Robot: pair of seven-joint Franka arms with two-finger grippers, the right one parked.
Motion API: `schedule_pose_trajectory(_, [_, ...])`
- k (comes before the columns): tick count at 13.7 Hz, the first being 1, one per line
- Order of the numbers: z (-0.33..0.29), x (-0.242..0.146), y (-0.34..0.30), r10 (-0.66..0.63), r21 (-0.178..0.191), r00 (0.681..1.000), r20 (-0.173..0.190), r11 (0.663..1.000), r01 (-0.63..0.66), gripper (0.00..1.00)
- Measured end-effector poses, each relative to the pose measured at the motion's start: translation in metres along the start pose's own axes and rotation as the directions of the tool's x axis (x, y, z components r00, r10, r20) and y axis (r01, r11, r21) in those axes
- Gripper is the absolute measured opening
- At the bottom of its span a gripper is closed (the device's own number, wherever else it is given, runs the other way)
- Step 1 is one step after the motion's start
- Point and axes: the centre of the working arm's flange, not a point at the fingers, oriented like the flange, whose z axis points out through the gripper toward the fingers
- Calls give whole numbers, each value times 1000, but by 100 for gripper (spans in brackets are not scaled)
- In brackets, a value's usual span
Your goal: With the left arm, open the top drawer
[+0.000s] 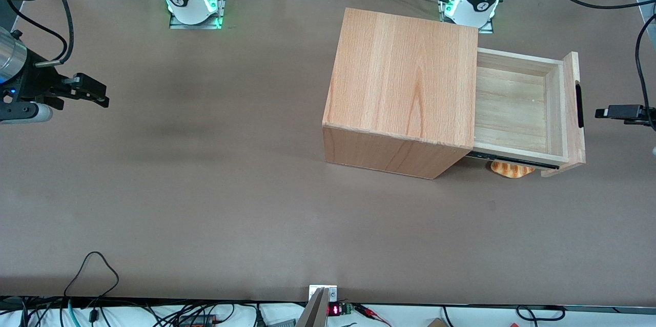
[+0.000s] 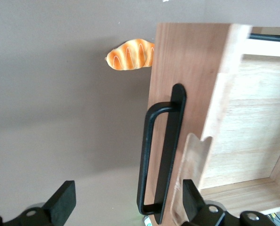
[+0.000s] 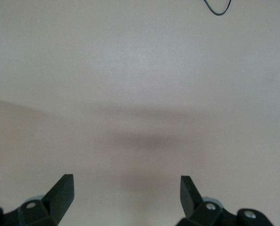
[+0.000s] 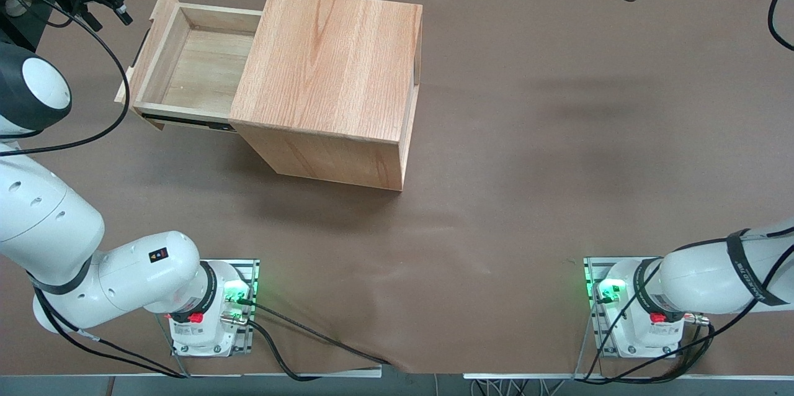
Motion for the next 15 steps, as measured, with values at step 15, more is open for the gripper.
schedule_pose_trajectory(15, [-58,-6,194,-70,112,997,19,991,67,100])
